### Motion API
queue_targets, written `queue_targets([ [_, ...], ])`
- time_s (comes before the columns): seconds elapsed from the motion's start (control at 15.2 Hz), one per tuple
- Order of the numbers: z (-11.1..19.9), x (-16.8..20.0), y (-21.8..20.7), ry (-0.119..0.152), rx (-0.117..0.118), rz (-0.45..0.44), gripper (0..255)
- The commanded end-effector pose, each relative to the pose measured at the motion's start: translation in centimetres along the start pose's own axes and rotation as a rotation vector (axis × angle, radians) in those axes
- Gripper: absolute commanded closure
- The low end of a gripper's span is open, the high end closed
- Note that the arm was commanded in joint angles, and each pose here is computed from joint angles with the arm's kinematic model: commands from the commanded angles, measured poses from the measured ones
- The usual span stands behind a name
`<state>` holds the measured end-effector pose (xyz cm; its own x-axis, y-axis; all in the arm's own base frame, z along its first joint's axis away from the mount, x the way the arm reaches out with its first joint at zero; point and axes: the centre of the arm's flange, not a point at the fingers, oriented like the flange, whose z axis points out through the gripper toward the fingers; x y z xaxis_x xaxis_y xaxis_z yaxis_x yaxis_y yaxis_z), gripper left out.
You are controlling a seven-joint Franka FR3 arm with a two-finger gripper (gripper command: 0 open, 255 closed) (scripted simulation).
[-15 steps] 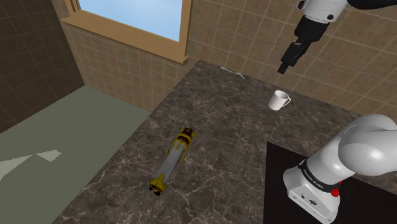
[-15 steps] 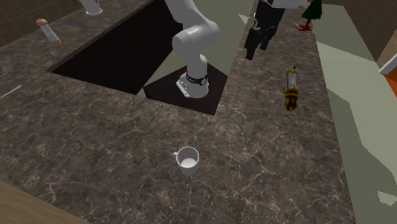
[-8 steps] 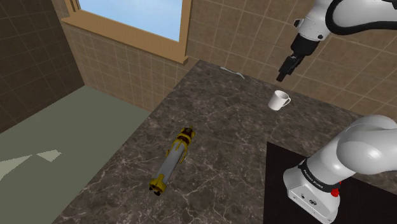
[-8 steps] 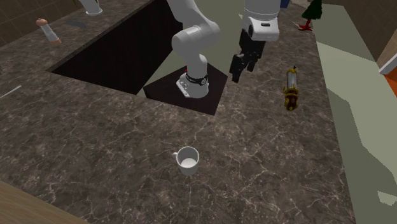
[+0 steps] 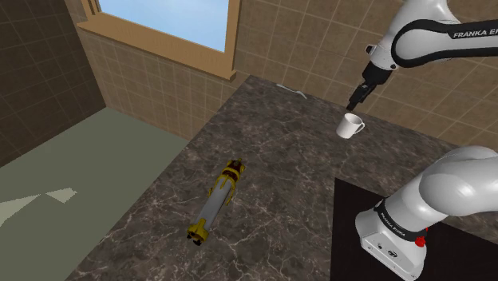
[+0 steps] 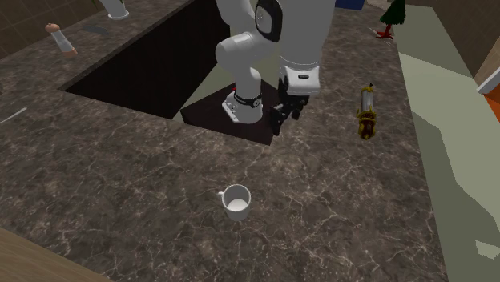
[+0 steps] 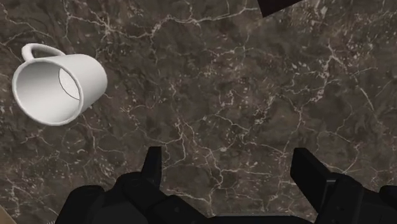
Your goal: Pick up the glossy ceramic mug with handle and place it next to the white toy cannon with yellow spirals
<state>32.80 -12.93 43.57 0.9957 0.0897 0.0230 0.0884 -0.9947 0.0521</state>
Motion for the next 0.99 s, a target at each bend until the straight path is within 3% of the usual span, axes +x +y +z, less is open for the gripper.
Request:
queue_targets([
  [0.0, 2.1, -0.3, 1.9, 0.005, -0.003, 0.0, 0],
  [0.92, 14.7, -0.4, 15.2, 0.028, -0.015, 0.006, 0],
])
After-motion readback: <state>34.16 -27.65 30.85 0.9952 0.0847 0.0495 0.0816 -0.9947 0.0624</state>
